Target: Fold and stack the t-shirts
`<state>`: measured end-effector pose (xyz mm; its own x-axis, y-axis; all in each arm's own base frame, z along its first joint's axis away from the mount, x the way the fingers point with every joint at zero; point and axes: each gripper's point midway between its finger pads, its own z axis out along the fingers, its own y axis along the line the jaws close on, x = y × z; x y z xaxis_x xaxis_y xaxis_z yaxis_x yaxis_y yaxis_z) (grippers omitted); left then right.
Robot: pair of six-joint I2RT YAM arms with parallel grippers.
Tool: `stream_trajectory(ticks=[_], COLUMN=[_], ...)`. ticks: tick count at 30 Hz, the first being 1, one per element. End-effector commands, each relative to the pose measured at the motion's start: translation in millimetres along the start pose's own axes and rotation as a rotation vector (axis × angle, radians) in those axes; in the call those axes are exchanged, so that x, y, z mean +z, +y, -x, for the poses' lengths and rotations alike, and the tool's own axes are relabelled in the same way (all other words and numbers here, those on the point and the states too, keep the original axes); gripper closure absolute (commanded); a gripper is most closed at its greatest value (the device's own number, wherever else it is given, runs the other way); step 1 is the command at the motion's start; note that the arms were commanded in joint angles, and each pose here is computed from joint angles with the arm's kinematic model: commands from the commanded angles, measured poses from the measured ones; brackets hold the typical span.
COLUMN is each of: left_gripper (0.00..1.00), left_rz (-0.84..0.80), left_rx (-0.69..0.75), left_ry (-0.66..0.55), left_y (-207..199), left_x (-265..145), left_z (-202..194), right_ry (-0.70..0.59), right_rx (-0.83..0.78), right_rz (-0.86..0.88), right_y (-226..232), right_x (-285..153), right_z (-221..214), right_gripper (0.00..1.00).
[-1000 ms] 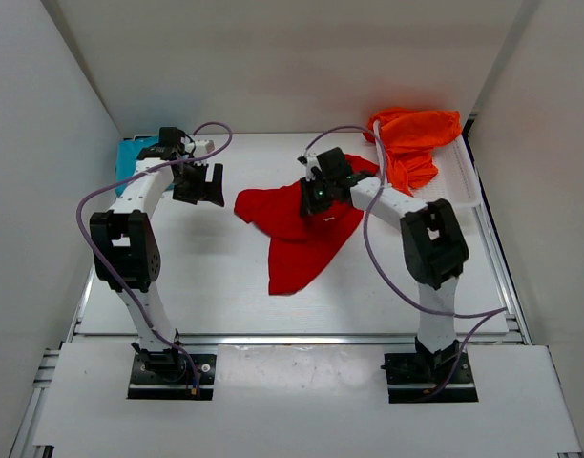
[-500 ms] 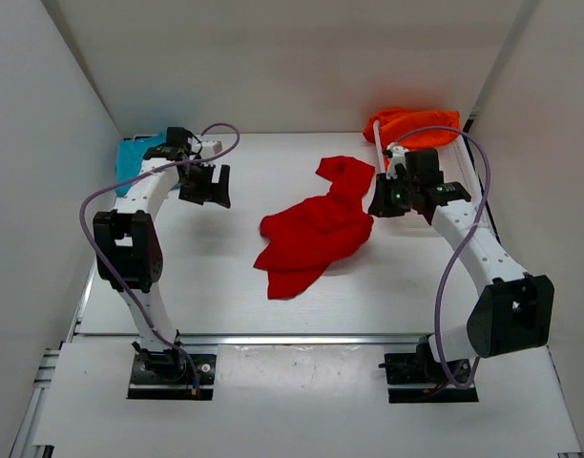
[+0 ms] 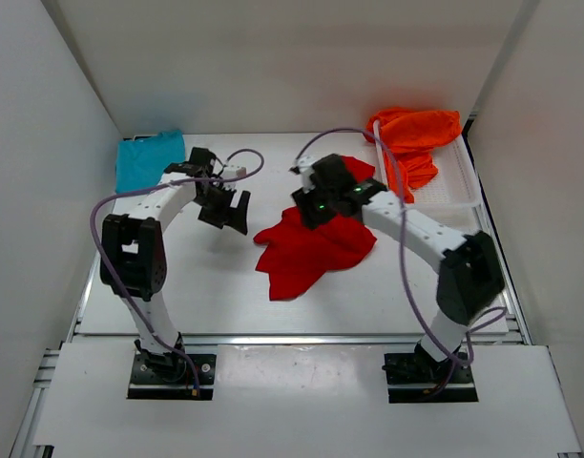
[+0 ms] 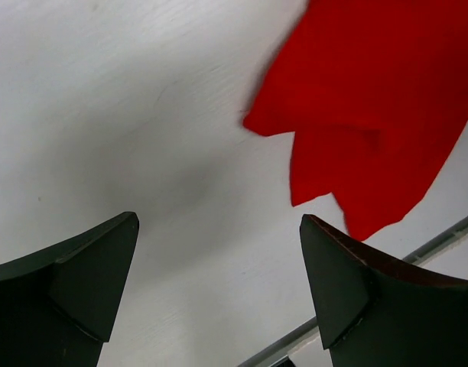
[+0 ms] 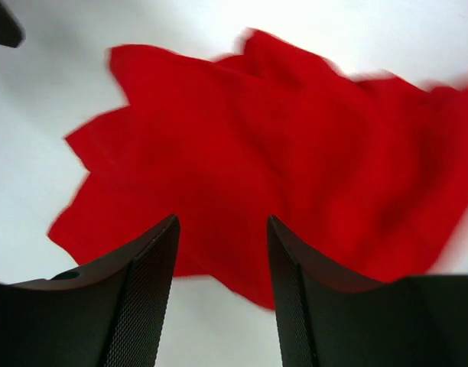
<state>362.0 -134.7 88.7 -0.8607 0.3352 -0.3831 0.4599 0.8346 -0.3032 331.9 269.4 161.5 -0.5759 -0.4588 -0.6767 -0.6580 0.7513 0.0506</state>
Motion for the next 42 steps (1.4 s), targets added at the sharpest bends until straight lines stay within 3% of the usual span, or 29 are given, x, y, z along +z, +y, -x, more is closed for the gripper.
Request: stream_trajectory(ticks=[1,3,7,13,14,16,17,21,26,28,34,36,42], left_gripper=[0.03,0.03,0.03,0.04,0.03,0.03,0.03,0.03,0.03,0.03,0.02,0.02,0.01], left_rz=[0.021,0.048,0.045,0.139,0.136,0.137,0.152,0.131,0.076,0.049,-0.018,-0.034,-0.099], left_rx=[-0.065,-0.131,-0.289,-0.171,-0.163,-0.111,-0.099,0.045,0.21,0.245,0.486,0.49,0.276], left_ry=[-0.093,-0.164,-0.207,-0.195,-0.199,-0.198,-0.195,-0.142,-0.085,-0.075,0.059,0.121,0.271], left_y=[10,29,61,52,49,36,35,7,-29,-40,-99,-107,-106], left_x=[-25,-36,-45,-56,-56,-55,-56,-52,-42,-37,9,24,51], left_z=[-3,-4,-34,-52,-52,-51,-50,-49,-45,-43,-61,-72,-98], right_ry=[-0.018,0.021,0.098,0.195,0.206,0.226,0.239,0.165,-0.003,-0.056,-0.055,-0.07,-0.114], right_rx=[-0.101,-0.096,0.047,0.068,0.068,0.067,0.069,0.102,0.194,0.207,0.268,0.288,0.302], right_rz=[0.089,0.096,0.1,0.079,0.073,0.105,0.096,0.028,-0.041,-0.008,-0.053,-0.079,-0.125], right_y=[42,62,78,93,93,104,102,71,0,-10,-45,-54,-76], right_x=[41,78,109,124,127,128,125,91,5,-15,-43,-51,-69], right_z=[18,15,2,-36,-39,-43,-44,-11,22,20,-27,-35,-38], right_gripper=[0.46,0.46,0.43,0.46,0.57,0.95,0.99,1.0,1.0,1.0,1.0,1.0,1.0])
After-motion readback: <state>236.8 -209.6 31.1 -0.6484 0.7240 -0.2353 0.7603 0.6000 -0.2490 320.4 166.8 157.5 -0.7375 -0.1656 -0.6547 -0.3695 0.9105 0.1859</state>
